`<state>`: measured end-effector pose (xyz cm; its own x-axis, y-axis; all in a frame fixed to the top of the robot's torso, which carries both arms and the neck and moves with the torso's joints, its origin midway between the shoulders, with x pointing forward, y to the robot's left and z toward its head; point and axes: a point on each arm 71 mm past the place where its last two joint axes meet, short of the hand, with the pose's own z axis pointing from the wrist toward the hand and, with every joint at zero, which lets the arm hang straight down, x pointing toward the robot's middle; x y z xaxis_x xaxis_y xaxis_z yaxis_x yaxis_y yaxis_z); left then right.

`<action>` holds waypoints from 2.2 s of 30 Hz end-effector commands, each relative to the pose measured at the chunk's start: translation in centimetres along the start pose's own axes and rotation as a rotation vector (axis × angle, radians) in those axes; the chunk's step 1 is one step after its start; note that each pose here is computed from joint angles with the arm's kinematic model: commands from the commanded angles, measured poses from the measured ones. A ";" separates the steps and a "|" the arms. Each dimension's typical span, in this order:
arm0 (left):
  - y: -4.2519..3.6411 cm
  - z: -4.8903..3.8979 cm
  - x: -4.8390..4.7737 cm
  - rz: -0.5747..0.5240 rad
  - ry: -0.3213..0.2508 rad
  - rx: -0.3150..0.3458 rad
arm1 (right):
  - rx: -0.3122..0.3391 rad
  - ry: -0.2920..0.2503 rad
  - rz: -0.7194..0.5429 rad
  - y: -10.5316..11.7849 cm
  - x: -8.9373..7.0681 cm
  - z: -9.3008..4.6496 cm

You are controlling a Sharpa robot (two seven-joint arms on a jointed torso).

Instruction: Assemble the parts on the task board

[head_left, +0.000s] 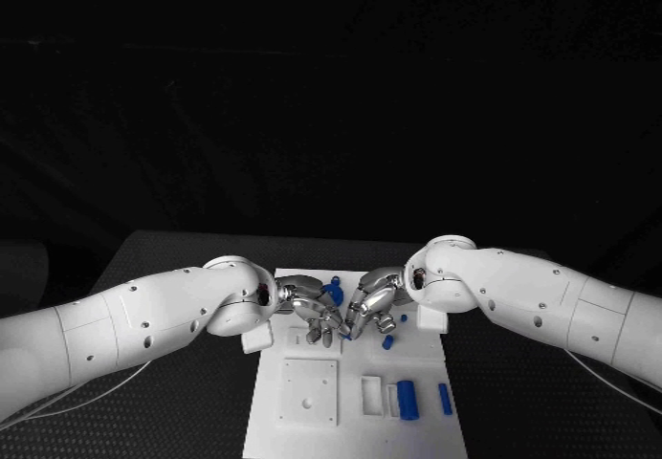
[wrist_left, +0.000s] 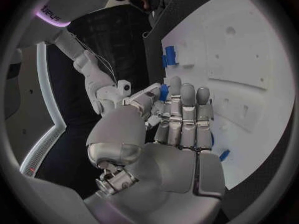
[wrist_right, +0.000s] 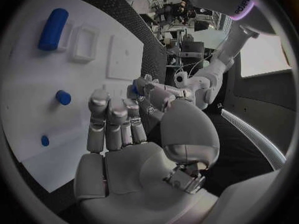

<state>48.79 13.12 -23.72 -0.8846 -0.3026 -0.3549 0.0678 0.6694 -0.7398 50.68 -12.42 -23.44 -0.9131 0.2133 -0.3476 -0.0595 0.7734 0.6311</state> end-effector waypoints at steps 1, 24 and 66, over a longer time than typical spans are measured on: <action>-0.80 0.19 0.49 -0.049 0.040 0.046 | -0.018 -0.025 0.000 0.3 -0.1 0.1; -0.66 0.11 0.67 -0.069 0.049 0.042 | -0.021 -0.061 0.014 0.2 -0.5 0.1; 1.46 -1.20 -0.51 0.135 -0.294 -0.176 | -0.132 -0.735 0.181 -4.9 -7.8 -6.4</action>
<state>48.26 14.50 -24.16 -0.7889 -0.3917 -0.4735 0.0376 0.7383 -0.6734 55.03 -21.25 -20.56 -0.5300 0.6598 -0.5327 0.0571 0.6545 0.7539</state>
